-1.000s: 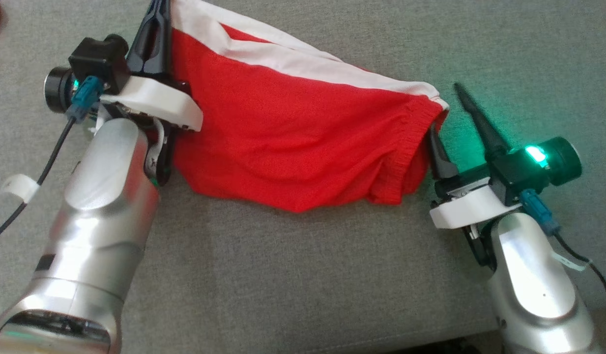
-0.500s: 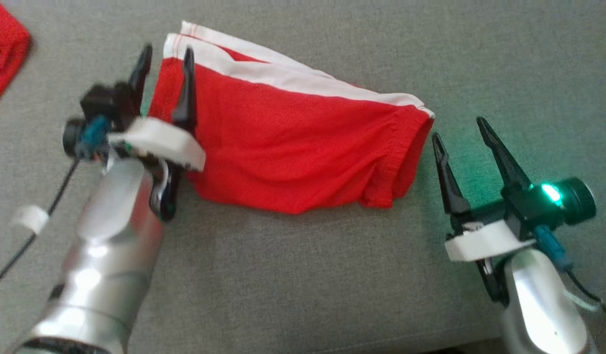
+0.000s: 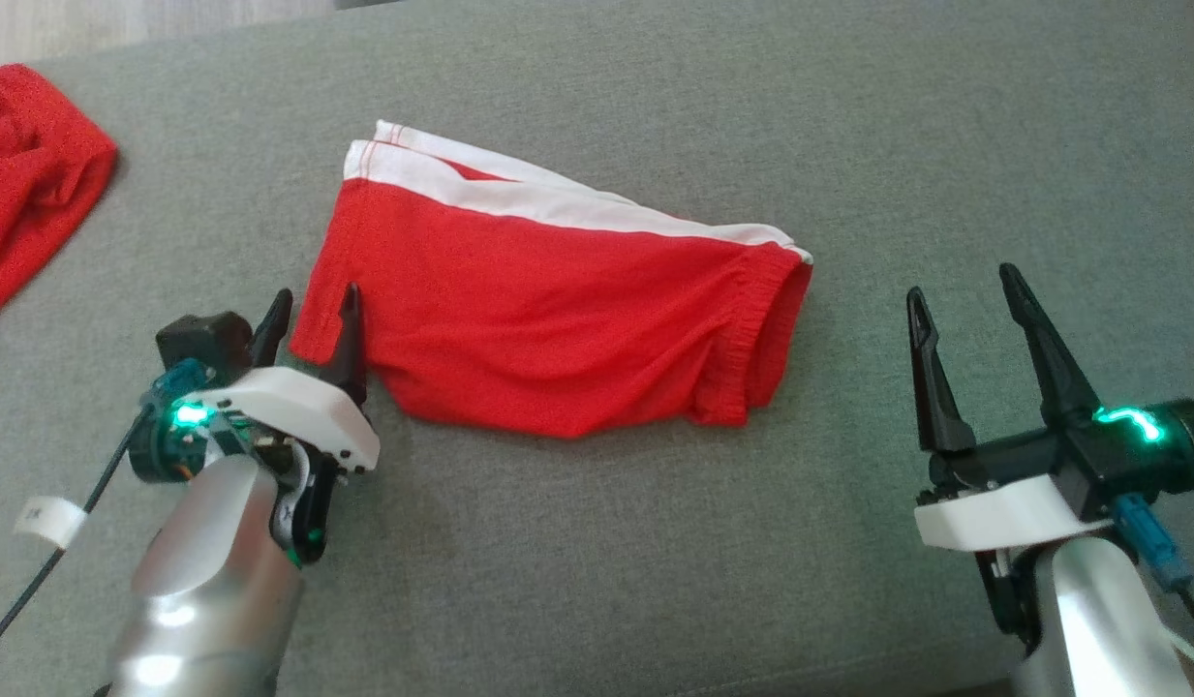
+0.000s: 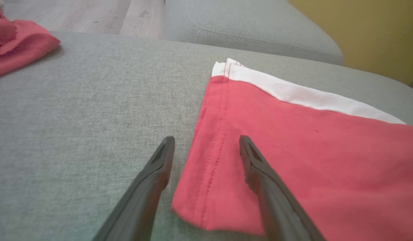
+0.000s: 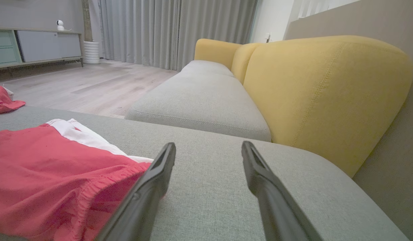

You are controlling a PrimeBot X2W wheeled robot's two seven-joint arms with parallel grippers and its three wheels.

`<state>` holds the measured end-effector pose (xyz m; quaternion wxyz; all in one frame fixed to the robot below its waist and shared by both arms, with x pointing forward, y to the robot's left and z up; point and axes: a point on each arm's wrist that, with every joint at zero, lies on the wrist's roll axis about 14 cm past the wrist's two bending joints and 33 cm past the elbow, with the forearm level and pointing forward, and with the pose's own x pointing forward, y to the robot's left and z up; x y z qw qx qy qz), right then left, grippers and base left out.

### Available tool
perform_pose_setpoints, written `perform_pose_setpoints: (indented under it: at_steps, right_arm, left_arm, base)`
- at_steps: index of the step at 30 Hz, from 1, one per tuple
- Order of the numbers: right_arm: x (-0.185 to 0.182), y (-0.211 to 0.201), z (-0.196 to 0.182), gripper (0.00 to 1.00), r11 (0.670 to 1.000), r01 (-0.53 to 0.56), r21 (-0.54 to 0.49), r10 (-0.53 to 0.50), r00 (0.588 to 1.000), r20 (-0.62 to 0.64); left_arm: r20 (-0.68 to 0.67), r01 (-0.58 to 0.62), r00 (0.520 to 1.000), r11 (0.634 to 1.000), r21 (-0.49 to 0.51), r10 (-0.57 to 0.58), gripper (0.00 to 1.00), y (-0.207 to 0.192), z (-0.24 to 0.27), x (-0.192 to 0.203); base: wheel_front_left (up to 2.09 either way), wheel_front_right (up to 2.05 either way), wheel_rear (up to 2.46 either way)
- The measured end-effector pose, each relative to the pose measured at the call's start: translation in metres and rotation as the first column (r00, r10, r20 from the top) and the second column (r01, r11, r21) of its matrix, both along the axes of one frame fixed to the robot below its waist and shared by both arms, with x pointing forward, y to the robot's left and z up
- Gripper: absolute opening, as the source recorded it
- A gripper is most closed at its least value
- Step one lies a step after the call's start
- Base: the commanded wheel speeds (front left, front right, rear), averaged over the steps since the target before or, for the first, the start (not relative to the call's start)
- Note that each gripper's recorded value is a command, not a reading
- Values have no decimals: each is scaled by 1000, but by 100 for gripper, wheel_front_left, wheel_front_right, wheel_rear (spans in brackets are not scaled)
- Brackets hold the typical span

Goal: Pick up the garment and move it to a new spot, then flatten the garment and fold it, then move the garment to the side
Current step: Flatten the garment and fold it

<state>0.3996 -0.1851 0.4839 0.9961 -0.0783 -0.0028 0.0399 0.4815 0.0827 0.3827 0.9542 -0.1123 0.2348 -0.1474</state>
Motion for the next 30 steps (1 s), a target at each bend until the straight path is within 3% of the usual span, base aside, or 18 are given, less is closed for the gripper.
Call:
perform_pose_setpoints:
  at_steps: [13, 16, 17, 18, 30]
  right_arm:
    - [8, 6, 7, 100, 1000, -11, 28, 10, 1000, 8]
    - [11, 7, 9, 100, 999, -16, 29, 16, 1000, 15]
    - [12, 8, 11, 100, 999, -18, 29, 18, 1000, 20]
    - [13, 9, 13, 100, 999, -22, 29, 21, 999, 28]
    - [22, 13, 26, 100, 999, -35, 39, 32, 997, 68]
  left_arm:
    - [-104, 87, 990, 995, -42, -91, 99, -24, -12, -2]
    - [-103, 111, 988, 992, -52, -116, 24, -32, -9, -5]
    - [-102, 115, 988, 992, -54, -120, 7, -34, -8, -7]
    - [-97, 112, 988, 992, -56, -117, 0, -35, -7, -8]
    - [-5, -18, 1000, 994, -104, 18, 0, -7, 16, -30]
  base:
    - [0, 0, 0]
    - [0, 0, 0]
    - [0, 0, 0]
    - [0, 0, 0]
    - [0, 0, 0]
